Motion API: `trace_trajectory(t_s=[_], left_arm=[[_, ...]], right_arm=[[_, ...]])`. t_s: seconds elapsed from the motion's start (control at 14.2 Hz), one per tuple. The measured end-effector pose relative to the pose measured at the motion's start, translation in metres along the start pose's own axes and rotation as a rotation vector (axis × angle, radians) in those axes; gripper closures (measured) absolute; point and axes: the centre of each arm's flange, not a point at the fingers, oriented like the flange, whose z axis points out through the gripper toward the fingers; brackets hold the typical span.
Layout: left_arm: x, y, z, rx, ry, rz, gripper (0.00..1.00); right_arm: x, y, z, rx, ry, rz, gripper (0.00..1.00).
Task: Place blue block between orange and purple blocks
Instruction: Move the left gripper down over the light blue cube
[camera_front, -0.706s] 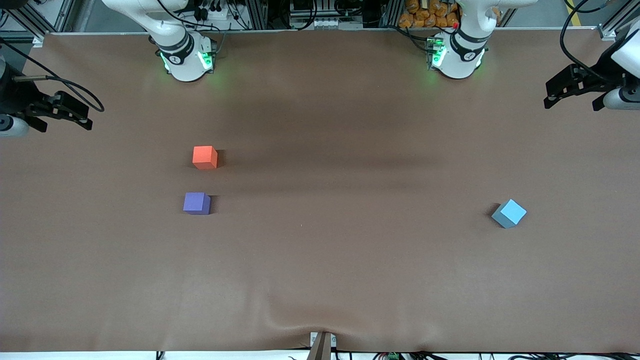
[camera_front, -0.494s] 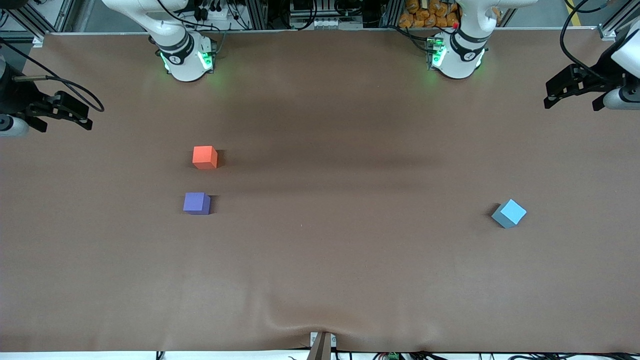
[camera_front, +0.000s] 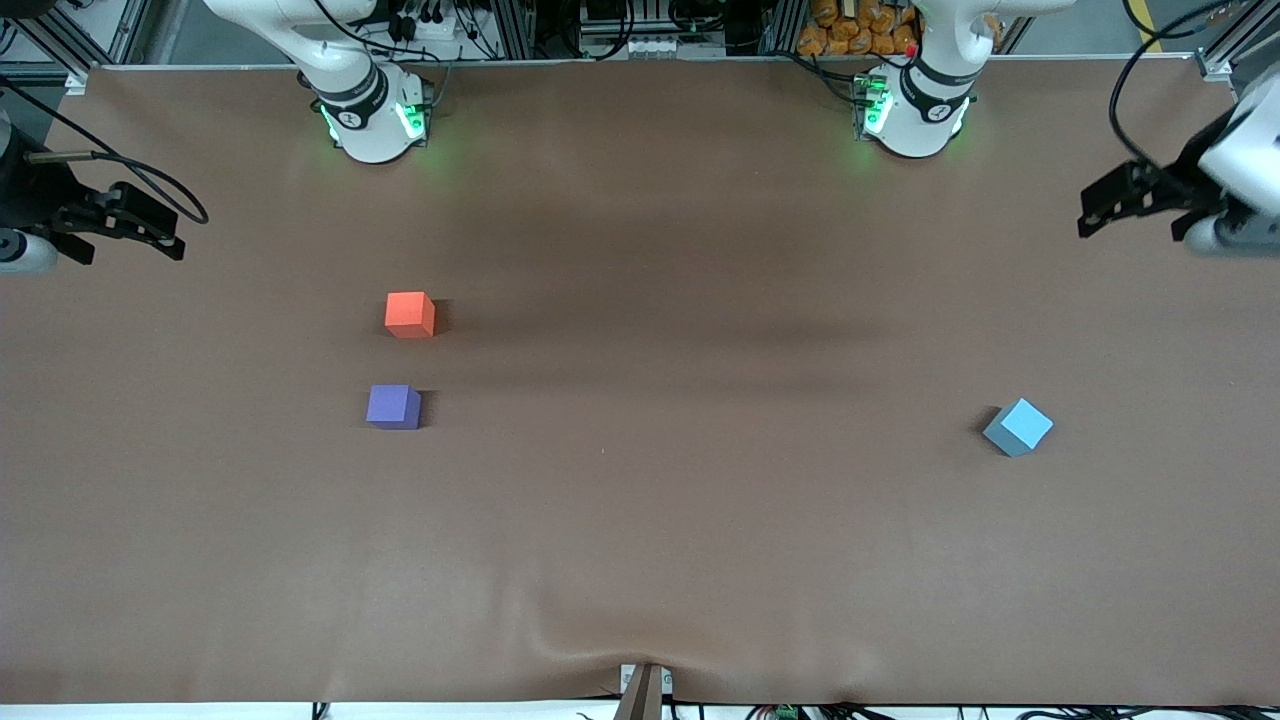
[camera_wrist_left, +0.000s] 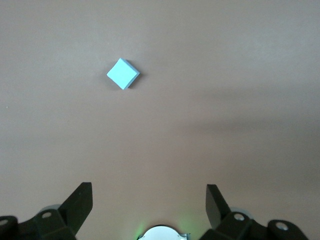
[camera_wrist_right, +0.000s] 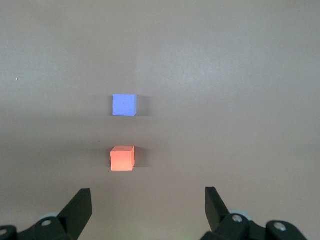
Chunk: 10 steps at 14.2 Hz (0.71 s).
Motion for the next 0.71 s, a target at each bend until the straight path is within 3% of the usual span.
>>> trace_trajectory(t_s=[0.28, 0.71], left_arm=[[0.052, -0.018, 0.072, 0.023, -0.066, -0.028, 0.0], [0.102, -0.063, 0.174, 0.013, -0.037, -0.095, 0.0]], right_arm=[[0.0, 0.0, 0.0, 0.0, 0.0, 0.0, 0.0], [0.0, 0.0, 0.0, 0.0, 0.0, 0.0, 0.0]])
